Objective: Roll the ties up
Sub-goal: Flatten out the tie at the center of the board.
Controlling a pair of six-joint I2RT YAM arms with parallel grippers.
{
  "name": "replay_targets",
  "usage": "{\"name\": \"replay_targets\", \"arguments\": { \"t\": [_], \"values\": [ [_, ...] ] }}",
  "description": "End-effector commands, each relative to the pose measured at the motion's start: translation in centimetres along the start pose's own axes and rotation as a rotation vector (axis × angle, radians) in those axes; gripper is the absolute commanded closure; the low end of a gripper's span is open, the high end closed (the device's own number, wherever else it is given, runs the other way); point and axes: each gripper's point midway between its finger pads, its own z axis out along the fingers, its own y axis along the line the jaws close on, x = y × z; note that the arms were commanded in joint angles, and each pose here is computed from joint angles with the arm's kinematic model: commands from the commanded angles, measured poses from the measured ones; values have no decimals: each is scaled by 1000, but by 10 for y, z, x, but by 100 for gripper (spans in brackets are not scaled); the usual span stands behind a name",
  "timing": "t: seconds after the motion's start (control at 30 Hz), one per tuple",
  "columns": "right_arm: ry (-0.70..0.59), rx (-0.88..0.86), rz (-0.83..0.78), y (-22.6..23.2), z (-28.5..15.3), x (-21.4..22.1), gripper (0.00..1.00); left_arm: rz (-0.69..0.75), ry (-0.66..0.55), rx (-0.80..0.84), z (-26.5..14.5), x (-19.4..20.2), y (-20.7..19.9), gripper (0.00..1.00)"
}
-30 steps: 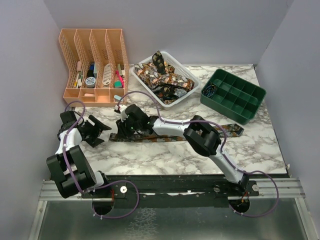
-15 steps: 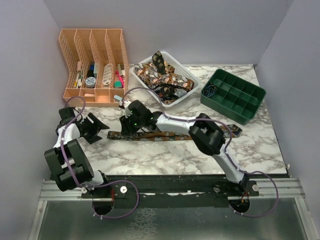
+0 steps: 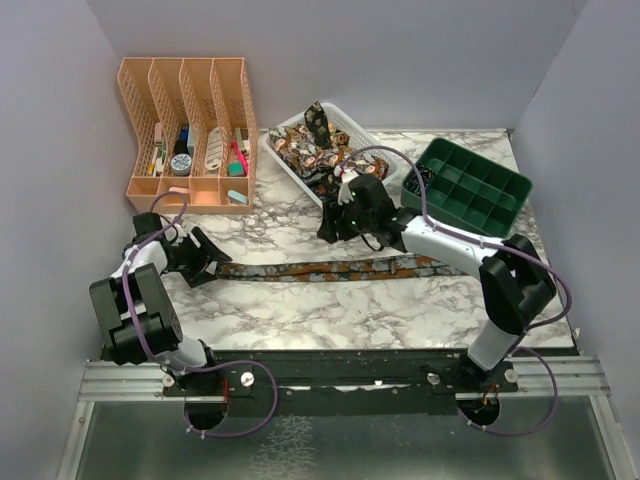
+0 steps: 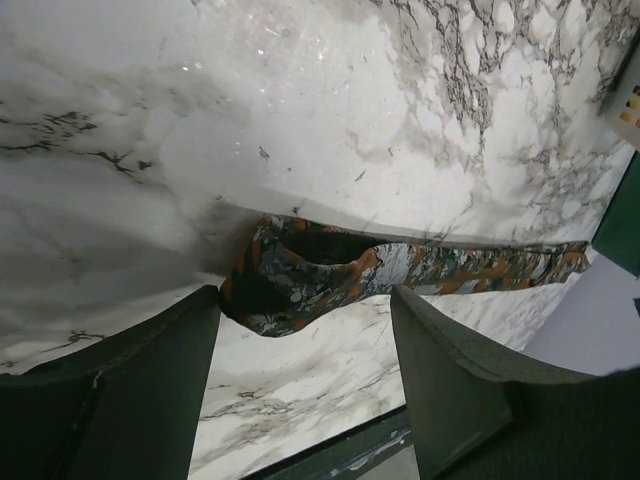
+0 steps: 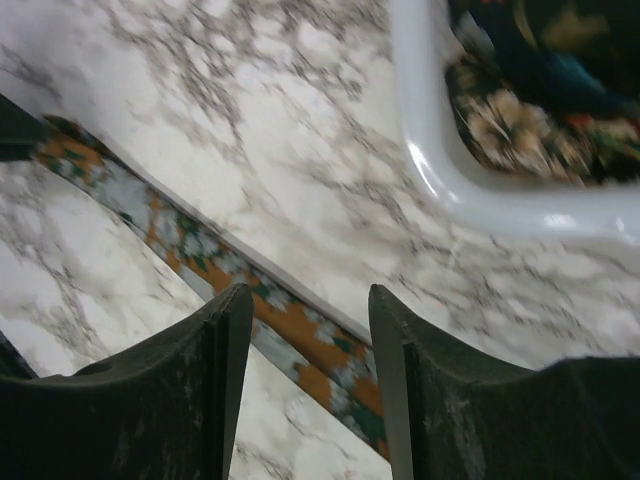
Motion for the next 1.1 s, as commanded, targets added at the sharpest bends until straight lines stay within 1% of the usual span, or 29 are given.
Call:
{"name": "replay_targets", "arguments": {
  "t": [0.0, 0.13, 0.27, 0.33, 0.47, 0.57, 0.63, 0.73, 0.8, 0.87, 0.97, 1.07],
  "values": [
    [62, 122, 41, -40, -31, 28, 44, 57, 22, 27, 0, -1, -13, 30],
    [62, 176, 46, -59, -55, 36, 42, 68, 11, -18, -6, -6, -11, 28],
    [42, 187, 36, -60, -70, 29, 42, 74, 33, -56, -3, -7, -8, 28],
    [34, 189, 26, -59, -75, 25, 42, 110, 37, -77, -2, -11, -9, 28],
    [32, 205, 6, -61, -82, 23, 41, 228, 69, -107, -3, -18, -16, 28],
    [39, 216, -11, -63, -85, 23, 41, 350, 52, -163, -4, -24, -18, 28],
    [43, 218, -21, -63, -86, 23, 41, 403, 35, -198, -7, -27, -14, 28],
    [54, 214, -39, -64, -86, 25, 41, 509, -12, -174, -8, -29, -17, 28],
    [67, 211, -49, -64, -86, 26, 41, 612, -67, -164, -13, -35, -20, 27],
    [80, 210, -54, -64, -87, 28, 41, 661, -122, -176, -19, -43, -23, 25],
    [93, 197, -57, -62, -88, 32, 40, 756, -126, -98, -16, -43, -34, 25],
    [103, 179, -65, -60, -88, 35, 40, 803, -84, -55, -10, -37, -35, 26]
  ]
}}
